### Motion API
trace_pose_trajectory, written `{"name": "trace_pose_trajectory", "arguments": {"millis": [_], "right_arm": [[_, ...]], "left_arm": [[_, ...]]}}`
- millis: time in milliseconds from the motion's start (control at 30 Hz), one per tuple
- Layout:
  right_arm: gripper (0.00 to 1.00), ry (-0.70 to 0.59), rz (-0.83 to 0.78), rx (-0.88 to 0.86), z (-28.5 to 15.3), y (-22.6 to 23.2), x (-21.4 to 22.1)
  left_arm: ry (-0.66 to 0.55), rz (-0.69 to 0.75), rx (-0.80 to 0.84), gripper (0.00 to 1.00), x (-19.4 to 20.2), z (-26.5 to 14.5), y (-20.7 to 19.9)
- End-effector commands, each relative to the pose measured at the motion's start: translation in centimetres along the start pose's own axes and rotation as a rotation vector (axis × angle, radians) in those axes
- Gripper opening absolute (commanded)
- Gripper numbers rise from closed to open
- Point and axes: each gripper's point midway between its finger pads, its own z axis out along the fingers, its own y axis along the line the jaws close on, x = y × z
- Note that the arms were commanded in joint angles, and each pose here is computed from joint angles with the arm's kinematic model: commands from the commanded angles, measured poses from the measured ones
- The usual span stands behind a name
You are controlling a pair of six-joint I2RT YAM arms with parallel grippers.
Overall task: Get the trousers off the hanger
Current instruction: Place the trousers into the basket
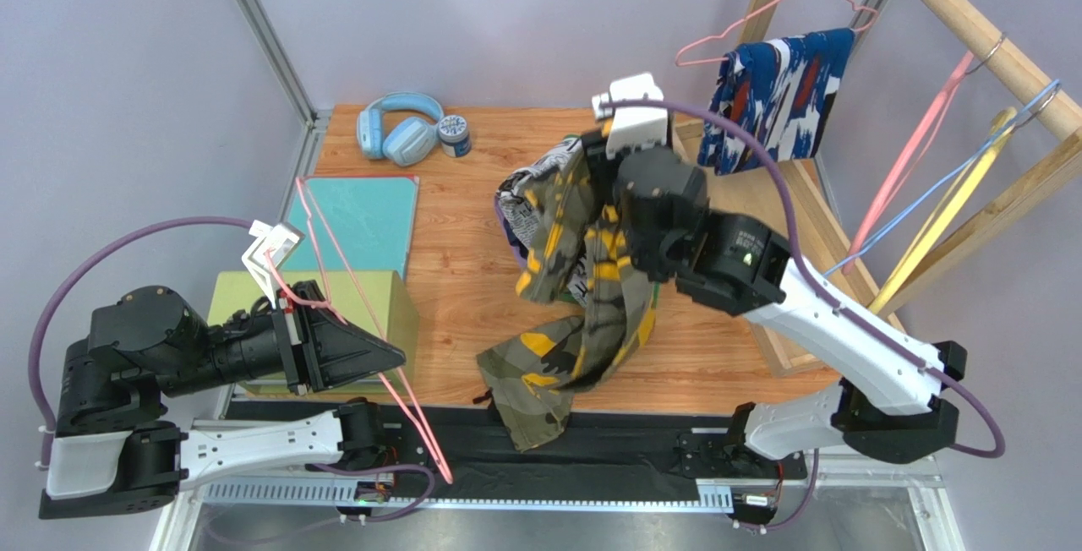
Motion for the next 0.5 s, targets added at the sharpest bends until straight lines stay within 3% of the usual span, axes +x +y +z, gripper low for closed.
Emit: {"name": "trace_pose_trajectory", "arguments": {"millis": [0,200,300,467], "right_arm": [[0.0,-0.337,0.116,0.031,-0.2,-4.9,-13.7],[0.0,-0.296,0.06,0.118,6.6,-5.7,-12.9],[0.0,-0.192,0.036,0.131,10.4,-5.1,-7.8],[0.0,0.125,-0.016,0.123,15.5,-2.9,6.8]], "left_arm": [[-0.016,0.016,0.045,0.0,-0.9,0.1,-1.5],[-0.027,0.011,0.046,0.0,-0.9,-0.3,-1.3],[-0.029,0.008,0.047,0.0,-0.8,-0.7,-1.2],[-0.031,0.011,0.032,0.0,-0.7,-0.8,-0.8]]}}
